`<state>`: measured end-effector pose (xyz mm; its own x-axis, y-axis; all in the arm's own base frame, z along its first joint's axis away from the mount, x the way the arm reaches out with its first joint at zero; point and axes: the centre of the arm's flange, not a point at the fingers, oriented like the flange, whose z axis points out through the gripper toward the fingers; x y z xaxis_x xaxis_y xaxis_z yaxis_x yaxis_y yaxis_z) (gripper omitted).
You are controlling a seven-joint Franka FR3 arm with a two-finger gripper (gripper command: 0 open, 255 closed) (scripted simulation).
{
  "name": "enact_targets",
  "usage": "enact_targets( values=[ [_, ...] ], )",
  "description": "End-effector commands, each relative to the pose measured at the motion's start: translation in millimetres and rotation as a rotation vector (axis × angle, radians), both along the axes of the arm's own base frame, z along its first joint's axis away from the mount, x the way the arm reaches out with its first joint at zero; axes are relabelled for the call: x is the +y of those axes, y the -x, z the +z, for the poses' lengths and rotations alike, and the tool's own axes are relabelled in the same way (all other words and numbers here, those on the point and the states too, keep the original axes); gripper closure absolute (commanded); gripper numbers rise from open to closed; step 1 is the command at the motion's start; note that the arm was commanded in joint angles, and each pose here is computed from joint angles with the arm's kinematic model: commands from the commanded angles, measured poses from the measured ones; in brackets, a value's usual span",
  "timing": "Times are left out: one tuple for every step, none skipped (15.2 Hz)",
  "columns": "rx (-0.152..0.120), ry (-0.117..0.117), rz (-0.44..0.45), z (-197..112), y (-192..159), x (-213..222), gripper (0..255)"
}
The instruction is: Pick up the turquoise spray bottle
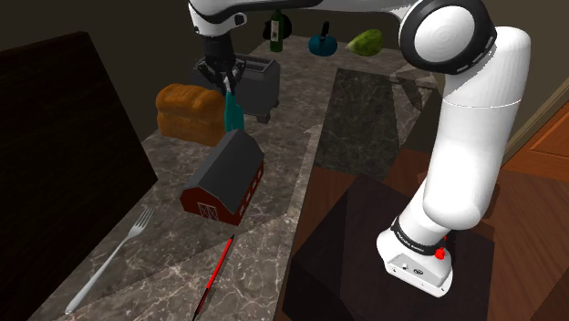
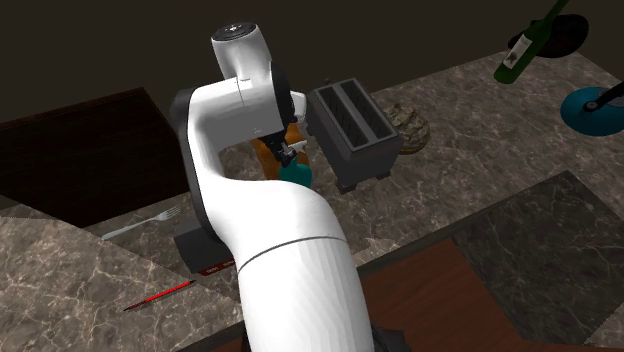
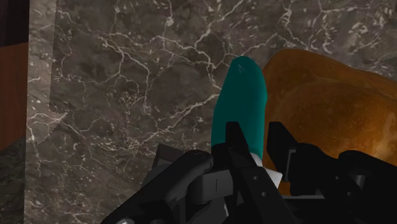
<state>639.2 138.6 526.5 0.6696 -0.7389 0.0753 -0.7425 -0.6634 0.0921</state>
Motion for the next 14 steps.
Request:
enact_targets(
  values=[
    [0.0, 0.0, 0.0, -0.3, 0.0, -0.1, 255],
    [0.0, 0.0, 0.0, -0.3, 0.0, -0.1, 255],
    [0.0, 0.0, 0.0, -0.2, 0.0, -0.2, 255],
    [0.0, 0.0, 0.0, -0.2, 0.0, -0.2, 255],
    [0.0, 0.0, 0.0, -0.2, 0.0, -0.2, 255],
    [0.0, 0.0, 0.0, -0.2, -0.1, -0.2, 255],
    [0.0, 0.0, 0.0, -0.8, -0.3, 0.2, 255],
    [0.0, 0.0, 0.0, 4.5, -0.3, 0.2, 255],
    [0.0, 0.0, 0.0, 9.7, -0.3, 0.2, 255],
    [0.0, 0.0, 0.0, 15.0, -0.3, 0.2, 255],
    [0.0, 0.0, 0.0, 20.3, -0.3, 0.2, 255],
    [0.0, 0.0, 0.0, 25.6, -0.3, 0.2, 255],
    [0.0, 0.0, 0.0, 30.9, -0.3, 0.2, 255],
    [0.0, 0.0, 0.0, 36.1, -0.3, 0.2, 255]
  ],
)
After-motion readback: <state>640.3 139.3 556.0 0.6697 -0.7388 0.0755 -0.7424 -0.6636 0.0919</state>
